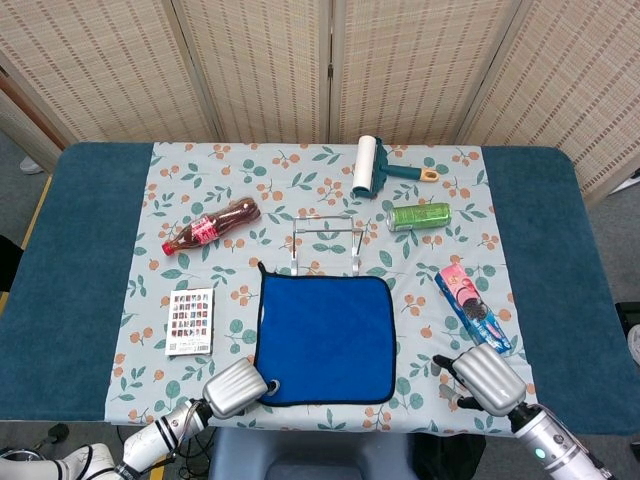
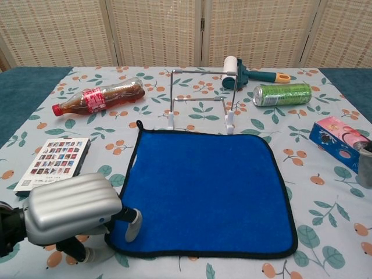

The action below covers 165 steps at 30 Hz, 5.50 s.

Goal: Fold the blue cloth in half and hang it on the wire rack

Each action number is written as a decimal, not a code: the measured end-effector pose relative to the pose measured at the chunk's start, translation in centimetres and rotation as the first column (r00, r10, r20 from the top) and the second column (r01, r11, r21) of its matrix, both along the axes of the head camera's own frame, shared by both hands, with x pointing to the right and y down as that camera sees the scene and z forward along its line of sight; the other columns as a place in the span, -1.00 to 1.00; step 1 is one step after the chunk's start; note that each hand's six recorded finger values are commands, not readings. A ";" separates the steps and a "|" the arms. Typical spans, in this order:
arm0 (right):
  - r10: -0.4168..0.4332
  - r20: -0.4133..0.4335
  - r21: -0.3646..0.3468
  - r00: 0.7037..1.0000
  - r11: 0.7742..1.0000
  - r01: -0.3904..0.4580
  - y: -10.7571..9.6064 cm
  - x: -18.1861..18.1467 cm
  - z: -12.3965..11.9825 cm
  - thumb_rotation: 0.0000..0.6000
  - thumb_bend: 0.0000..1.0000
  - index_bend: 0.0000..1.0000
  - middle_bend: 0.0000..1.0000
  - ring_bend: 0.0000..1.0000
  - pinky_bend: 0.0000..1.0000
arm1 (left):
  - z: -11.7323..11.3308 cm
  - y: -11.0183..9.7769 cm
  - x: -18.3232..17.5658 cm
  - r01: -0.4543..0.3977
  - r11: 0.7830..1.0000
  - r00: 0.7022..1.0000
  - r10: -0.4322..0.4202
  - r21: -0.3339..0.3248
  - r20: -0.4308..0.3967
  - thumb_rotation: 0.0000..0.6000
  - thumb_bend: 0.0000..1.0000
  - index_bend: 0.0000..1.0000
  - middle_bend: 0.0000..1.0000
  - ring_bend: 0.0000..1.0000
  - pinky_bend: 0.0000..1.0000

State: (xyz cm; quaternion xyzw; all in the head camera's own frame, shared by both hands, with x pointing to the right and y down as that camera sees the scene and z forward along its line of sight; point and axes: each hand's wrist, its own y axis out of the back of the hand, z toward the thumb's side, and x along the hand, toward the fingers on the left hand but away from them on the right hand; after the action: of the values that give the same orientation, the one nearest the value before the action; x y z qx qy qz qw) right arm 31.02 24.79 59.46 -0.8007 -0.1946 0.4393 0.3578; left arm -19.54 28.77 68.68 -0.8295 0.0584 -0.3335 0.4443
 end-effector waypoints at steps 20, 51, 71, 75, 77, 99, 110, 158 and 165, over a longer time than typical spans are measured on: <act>0.002 0.013 0.003 1.000 1.000 -0.002 -0.2 -0.2 0.1 1.00 -0.34 -0.04 0.80 0.70 0.89 | 0.1 -0.6 0.7 0.055 0.998 0.997 -0.057 -0.043 -0.052 1.00 -0.14 0.29 1.00 0.71 0.89; -0.203 0.012 -0.057 0.979 0.977 0.203 1.9 -7.9 7.0 1.00 -0.69 0.04 0.83 0.74 0.94 | -0.6 -1.6 1.2 0.122 0.989 0.987 -0.130 -0.085 -0.096 1.00 -0.14 0.26 1.00 0.71 0.89; -0.230 0.002 -0.108 0.973 0.967 0.229 2.4 -8.6 8.5 1.00 -0.69 0.06 0.83 0.74 0.94 | -0.6 -1.6 0.8 0.137 0.987 0.985 -0.145 -0.088 -0.095 1.00 -0.14 0.25 1.00 0.71 0.89; -0.246 -0.005 -0.116 0.969 0.963 0.244 2.6 -8.8 8.9 1.00 -0.69 0.06 0.83 0.74 0.94 | -0.6 -1.7 0.8 0.139 0.986 0.985 -0.148 -0.089 -0.093 1.00 -0.14 0.25 1.00 0.71 0.89; -0.245 -0.004 -0.117 0.969 0.963 0.243 2.6 -8.9 9.0 1.00 -0.69 0.06 0.83 0.74 0.94 | -0.6 -1.6 0.8 0.141 0.986 0.984 -0.149 -0.090 -0.095 1.00 -0.14 0.25 1.00 0.71 0.89; -0.259 -0.003 -0.120 0.966 0.959 0.257 2.1 -10.0 9.9 1.00 -0.44 0.09 0.84 0.74 0.94 | -0.6 -1.6 0.4 0.148 0.985 0.984 -0.156 -0.092 -0.089 1.00 -0.14 0.24 1.00 0.71 0.89; -0.248 -0.008 -0.117 0.969 0.962 0.245 1.8 -10.2 10.3 1.00 -0.41 0.23 0.85 0.74 0.94 | -0.7 -1.8 0.3 0.157 0.983 0.982 -0.166 -0.093 -0.095 1.00 -0.14 0.24 1.00 0.71 0.89; -0.091 0.045 0.021 0.995 0.996 0.090 -3.4 -10.0 7.4 1.00 -0.04 0.35 0.87 0.74 0.94 | -1.4 -7.7 0.1 0.276 0.953 0.951 -0.290 -0.125 -0.111 1.00 -0.14 0.24 1.00 0.71 0.89; -0.023 0.043 0.031 0.999 0.999 0.022 -5.3 -9.6 7.6 1.00 -0.03 0.35 0.87 0.74 0.94 | 0.0 -10.4 0.8 0.322 0.934 0.940 -0.335 -0.152 -0.069 1.00 -0.14 0.24 1.00 0.71 0.89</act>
State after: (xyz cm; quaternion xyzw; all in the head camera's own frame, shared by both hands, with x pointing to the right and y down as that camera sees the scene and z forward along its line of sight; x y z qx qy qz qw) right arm 21.45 19.50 67.10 -0.8066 -0.1998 0.4149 0.3706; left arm -18.78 18.37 68.69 -0.8516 0.1935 -0.3670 0.3203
